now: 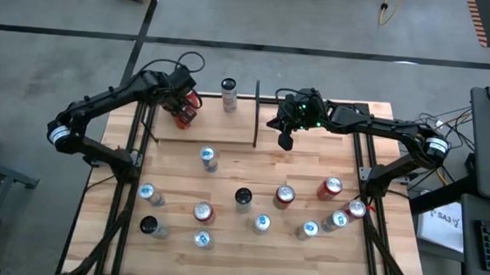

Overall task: Place canned beverage on shelf
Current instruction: Put the red and black soda can on the shelf aligned with the other red and black soda can

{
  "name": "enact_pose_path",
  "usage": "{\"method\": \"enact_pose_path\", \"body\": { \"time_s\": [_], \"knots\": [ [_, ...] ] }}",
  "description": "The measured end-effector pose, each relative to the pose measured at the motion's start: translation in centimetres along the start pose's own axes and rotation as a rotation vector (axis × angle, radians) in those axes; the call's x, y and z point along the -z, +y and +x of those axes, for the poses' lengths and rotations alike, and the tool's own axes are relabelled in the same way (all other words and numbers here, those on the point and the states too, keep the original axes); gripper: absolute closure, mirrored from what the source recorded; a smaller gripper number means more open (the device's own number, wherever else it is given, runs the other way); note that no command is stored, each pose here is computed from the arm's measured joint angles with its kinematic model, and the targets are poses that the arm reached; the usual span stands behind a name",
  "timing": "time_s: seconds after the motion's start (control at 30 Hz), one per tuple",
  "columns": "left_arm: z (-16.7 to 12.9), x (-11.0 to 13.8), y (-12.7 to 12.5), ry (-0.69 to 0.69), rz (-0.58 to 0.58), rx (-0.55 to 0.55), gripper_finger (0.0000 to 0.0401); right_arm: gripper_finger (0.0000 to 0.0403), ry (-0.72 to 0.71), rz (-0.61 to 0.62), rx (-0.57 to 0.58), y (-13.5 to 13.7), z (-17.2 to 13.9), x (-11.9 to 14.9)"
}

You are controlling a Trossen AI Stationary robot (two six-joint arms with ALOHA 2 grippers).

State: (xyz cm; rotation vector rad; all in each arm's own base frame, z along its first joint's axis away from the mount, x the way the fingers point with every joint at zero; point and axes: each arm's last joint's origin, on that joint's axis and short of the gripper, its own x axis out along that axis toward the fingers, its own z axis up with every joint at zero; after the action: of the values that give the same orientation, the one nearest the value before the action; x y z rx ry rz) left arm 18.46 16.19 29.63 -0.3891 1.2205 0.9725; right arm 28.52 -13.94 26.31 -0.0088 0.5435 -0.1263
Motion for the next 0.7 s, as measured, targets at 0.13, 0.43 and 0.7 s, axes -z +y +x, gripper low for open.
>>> {"method": "enact_pose_path", "body": {
  "time_s": [0.13, 0.43, 0.7],
  "knots": [
    [-0.02, 0.13, 0.10, 0.014, -0.019, -0.027, 0.0401, 0.0394, 0.000, 0.000, 0.000, 0.00, 0.00, 0.00],
    [-0.15, 0.60, 0.41, 0.057, -0.020, -0.097, 0.0401, 0.0394, 0.000, 0.000, 0.000, 0.00, 0.00, 0.00],
    [-0.22, 0.83, 0.60, 0.065, -0.011, -0.133, 0.0401, 0.0394, 0.000, 0.000, 0.000, 0.00, 0.00, 0.00]
  ]
}}
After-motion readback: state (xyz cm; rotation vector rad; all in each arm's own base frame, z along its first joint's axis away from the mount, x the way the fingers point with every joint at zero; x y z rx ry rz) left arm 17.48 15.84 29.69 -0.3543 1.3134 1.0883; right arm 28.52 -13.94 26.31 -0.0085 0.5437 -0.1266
